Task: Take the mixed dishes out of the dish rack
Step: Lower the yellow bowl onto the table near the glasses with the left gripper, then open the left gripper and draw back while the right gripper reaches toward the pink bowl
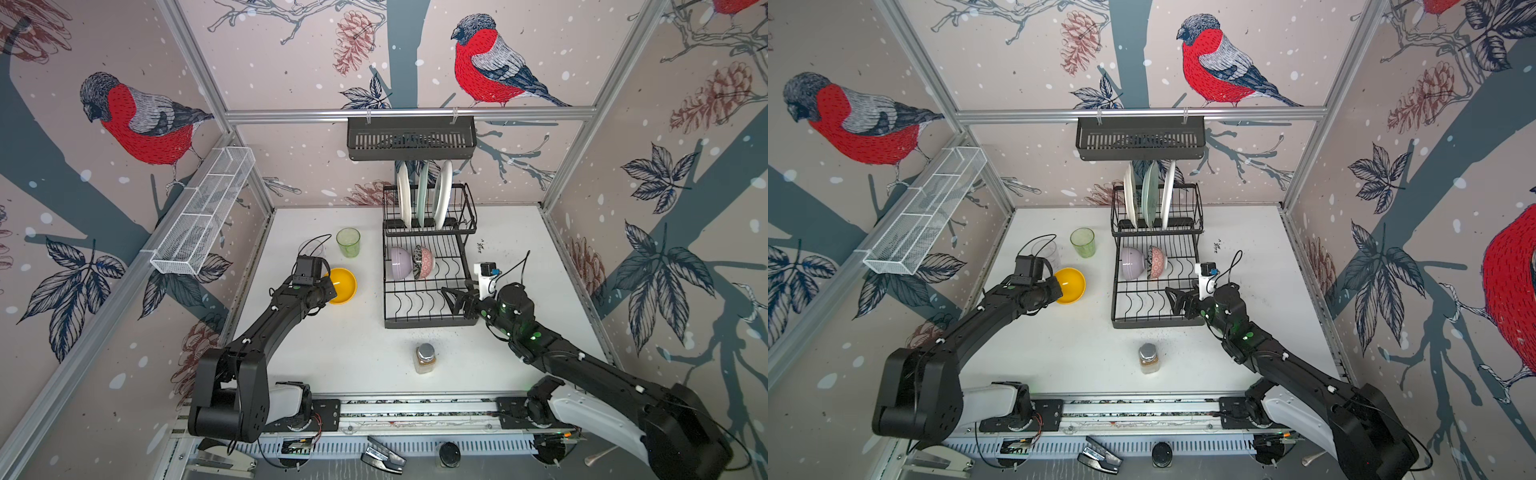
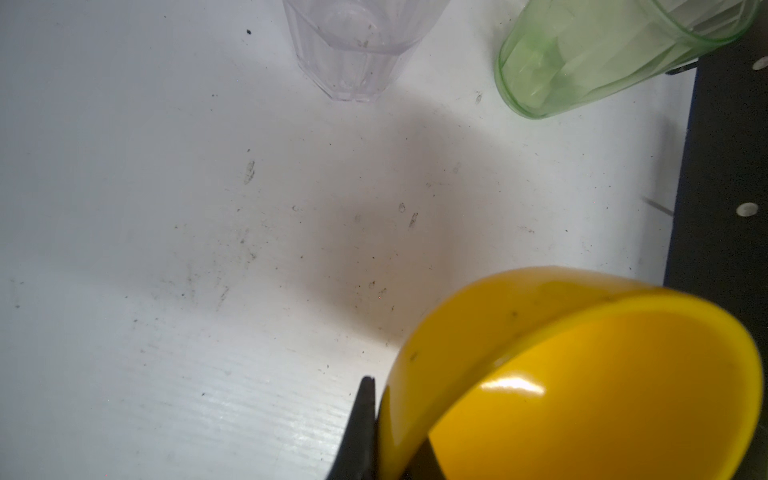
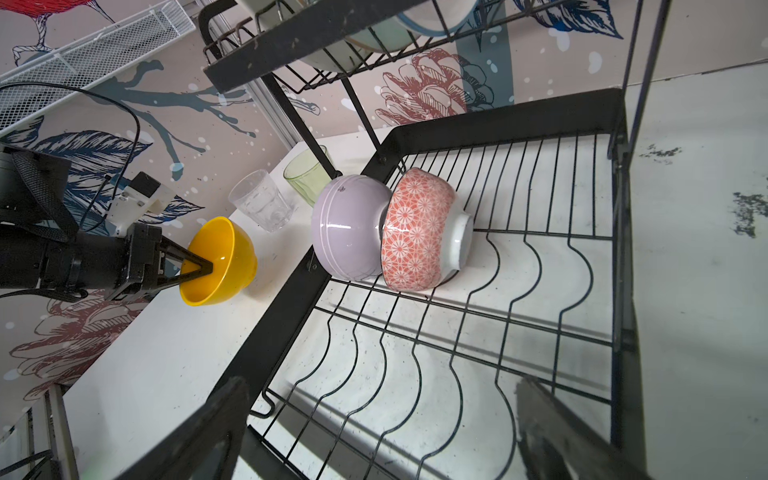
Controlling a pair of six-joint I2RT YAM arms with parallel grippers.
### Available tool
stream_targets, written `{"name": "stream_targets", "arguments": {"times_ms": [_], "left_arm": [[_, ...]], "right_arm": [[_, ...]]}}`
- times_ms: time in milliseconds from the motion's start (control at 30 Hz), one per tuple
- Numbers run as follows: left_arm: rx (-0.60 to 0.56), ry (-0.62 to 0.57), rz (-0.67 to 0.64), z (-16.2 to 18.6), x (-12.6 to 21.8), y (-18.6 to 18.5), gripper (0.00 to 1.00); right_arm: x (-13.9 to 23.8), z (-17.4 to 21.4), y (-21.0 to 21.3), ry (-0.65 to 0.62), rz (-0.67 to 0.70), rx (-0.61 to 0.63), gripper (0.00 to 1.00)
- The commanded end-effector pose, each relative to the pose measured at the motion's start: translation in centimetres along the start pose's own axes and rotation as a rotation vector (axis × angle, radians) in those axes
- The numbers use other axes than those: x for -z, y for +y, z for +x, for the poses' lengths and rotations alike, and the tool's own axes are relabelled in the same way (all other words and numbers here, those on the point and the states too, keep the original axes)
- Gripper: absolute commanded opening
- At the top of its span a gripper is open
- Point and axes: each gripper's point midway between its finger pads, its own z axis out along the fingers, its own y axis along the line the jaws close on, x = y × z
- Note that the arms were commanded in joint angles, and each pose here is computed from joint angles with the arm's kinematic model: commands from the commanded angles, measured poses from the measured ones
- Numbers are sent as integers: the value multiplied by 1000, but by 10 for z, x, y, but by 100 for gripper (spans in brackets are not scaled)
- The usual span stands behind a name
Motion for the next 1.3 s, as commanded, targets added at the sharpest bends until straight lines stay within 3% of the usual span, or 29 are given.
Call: {"name": "stream_targets", "arguments": {"times_ms": [0,133,400,467,567,633,733,1033,1267], "left_arm": [[5,-11,-15,-6,-4,1,14],[11,20,-27,1,-16,4,4],[18,54,-35,2,-25,3,21],[16,56,-41,1,-25,4,34],[13,56,-43,0,-23,3,46],[10,49,-44,-2,-20,3,75],[-1,24,-42,-8,-10,2,97],[-30,-101,82,-31,32,-19,97],[-18,-149,280,-36,51,-51,97]], "right_arm": [[0,-6,1,-25,-13,2,99],[0,-4,-4,-22,-5,-13,99],[0,-2,-6,-15,-7,-21,100],[-1,-2,-6,-14,-8,-22,100],[-2,-1,-7,-10,-9,-25,99],[-3,-1,-7,-6,-11,-29,99],[-4,0,-7,-2,-13,-31,99],[-11,1,-5,22,-23,-45,99],[-18,2,-2,46,-34,-66,99]]}}
